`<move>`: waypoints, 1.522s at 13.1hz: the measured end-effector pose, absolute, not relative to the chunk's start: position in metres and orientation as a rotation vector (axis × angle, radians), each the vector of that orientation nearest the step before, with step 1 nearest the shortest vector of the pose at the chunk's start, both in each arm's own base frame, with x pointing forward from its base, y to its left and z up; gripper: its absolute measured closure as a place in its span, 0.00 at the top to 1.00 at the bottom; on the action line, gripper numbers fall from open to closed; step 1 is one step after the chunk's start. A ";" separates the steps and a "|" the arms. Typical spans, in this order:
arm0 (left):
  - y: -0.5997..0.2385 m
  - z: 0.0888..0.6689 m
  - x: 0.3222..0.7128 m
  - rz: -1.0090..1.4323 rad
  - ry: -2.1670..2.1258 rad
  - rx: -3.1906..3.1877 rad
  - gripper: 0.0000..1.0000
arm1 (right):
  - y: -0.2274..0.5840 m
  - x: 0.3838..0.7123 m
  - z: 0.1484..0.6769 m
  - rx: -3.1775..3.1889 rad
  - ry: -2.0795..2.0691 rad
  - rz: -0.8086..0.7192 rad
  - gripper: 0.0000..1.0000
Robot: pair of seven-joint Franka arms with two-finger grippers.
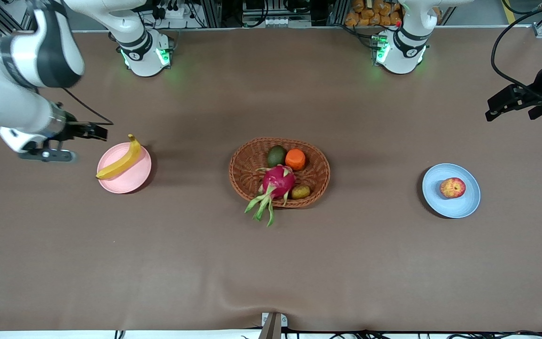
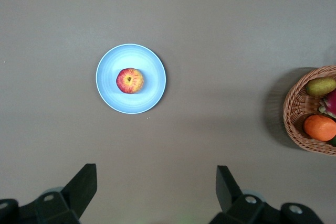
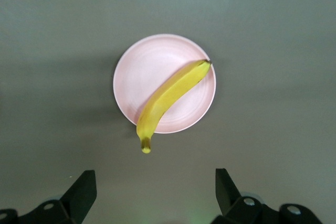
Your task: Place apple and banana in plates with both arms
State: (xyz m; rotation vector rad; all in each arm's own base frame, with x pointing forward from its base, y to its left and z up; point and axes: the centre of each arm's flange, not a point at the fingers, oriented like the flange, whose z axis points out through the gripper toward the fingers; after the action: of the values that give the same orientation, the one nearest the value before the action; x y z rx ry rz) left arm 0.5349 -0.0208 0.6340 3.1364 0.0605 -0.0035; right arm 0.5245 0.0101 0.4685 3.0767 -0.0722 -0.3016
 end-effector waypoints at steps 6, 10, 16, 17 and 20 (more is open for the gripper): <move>-0.022 0.634 0.535 -0.004 0.058 3.136 1.00 | -0.020 0.540 0.588 3.163 -0.121 -0.111 1.00; -0.022 0.634 0.535 -0.004 0.057 3.137 1.00 | -0.009 0.543 0.617 3.170 -0.039 -0.066 1.00; -0.022 0.634 0.535 -0.004 0.056 3.137 1.00 | -0.005 0.548 0.630 3.169 0.009 -0.016 1.00; -0.022 0.634 0.535 -0.004 0.056 3.137 1.00 | -0.005 0.548 0.632 3.169 0.011 -0.012 1.00; -0.023 0.633 0.535 -0.005 0.056 3.137 1.00 | 0.001 0.547 0.635 3.169 0.032 -0.006 1.00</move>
State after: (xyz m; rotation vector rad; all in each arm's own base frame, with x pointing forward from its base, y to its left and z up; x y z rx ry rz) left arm 0.5353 -0.0225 0.6334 3.1366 0.0556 -0.0053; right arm 0.5473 0.0013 0.6349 3.1689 0.0319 -0.0061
